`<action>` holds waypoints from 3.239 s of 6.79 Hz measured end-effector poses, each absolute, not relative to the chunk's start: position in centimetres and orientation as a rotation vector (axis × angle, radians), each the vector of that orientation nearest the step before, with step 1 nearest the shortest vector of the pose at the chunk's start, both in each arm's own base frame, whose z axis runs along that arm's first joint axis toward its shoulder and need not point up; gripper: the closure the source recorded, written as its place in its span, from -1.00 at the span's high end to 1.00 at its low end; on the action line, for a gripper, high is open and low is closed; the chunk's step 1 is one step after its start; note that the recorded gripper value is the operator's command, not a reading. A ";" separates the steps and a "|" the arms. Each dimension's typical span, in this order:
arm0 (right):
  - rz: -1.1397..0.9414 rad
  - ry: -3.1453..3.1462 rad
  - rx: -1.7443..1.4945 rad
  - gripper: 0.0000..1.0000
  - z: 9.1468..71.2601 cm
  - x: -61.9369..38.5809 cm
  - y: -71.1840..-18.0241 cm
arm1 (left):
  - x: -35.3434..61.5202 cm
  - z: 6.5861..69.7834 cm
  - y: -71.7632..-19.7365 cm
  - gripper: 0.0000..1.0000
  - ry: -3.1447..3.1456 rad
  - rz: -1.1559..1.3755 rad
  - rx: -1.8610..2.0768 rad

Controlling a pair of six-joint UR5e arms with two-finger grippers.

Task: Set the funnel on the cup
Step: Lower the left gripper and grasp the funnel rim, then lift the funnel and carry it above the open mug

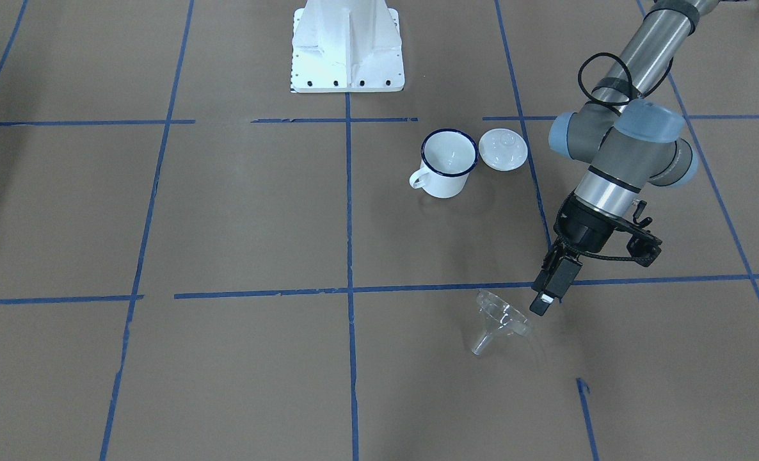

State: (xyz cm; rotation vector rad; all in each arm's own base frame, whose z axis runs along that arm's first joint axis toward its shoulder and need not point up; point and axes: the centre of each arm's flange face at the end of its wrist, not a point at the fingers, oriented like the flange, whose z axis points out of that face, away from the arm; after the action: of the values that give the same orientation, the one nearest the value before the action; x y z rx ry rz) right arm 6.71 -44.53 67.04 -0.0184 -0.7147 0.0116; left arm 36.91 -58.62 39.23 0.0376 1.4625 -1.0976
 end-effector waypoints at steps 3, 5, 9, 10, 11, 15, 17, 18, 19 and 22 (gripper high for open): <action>0.012 -0.715 -0.018 1.00 67.0 6.7 -44.5 | 39.3 39.7 -61.0 0.55 1.487 -1.093 0.036; 0.012 -0.715 -0.018 1.00 67.0 6.7 -44.5 | 39.7 39.5 -61.4 0.04 1.494 -1.089 0.036; 0.012 -0.715 -0.019 1.00 67.1 6.7 -44.5 | 40.3 39.8 -61.7 -0.34 1.486 -1.091 0.033; 0.012 -0.715 -0.019 1.00 67.1 6.7 -44.5 | 40.4 39.8 -61.6 -0.88 1.484 -1.090 0.031; 0.012 -0.715 -0.019 1.00 67.1 6.7 -44.5 | 40.6 39.9 -61.5 -1.00 1.482 -1.089 0.029; 0.012 -0.715 -0.018 1.00 67.0 6.7 -44.5 | 38.9 36.8 -61.3 -1.00 1.565 -1.070 0.047; 0.012 -0.715 -0.018 1.00 67.0 6.7 -44.5 | 37.0 31.5 -60.9 -1.00 1.523 -1.083 0.034; 0.012 -0.715 -0.018 1.00 67.0 6.7 -44.5 | 36.6 28.2 -59.7 -1.00 1.421 -1.074 -0.016; 0.012 -0.715 -0.018 1.00 67.0 6.7 -44.5 | 35.7 24.9 -57.8 -1.00 1.302 -1.057 -0.055; 0.011 -0.715 -0.018 1.00 67.0 6.7 -44.5 | 32.8 16.5 -51.4 -1.00 0.923 -1.082 -0.177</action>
State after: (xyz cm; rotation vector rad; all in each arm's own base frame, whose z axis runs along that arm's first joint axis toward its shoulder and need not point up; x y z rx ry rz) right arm 6.72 -44.54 67.00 -0.0177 -0.7146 0.0113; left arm 32.80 -51.42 16.48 -0.1770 0.9230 -1.0819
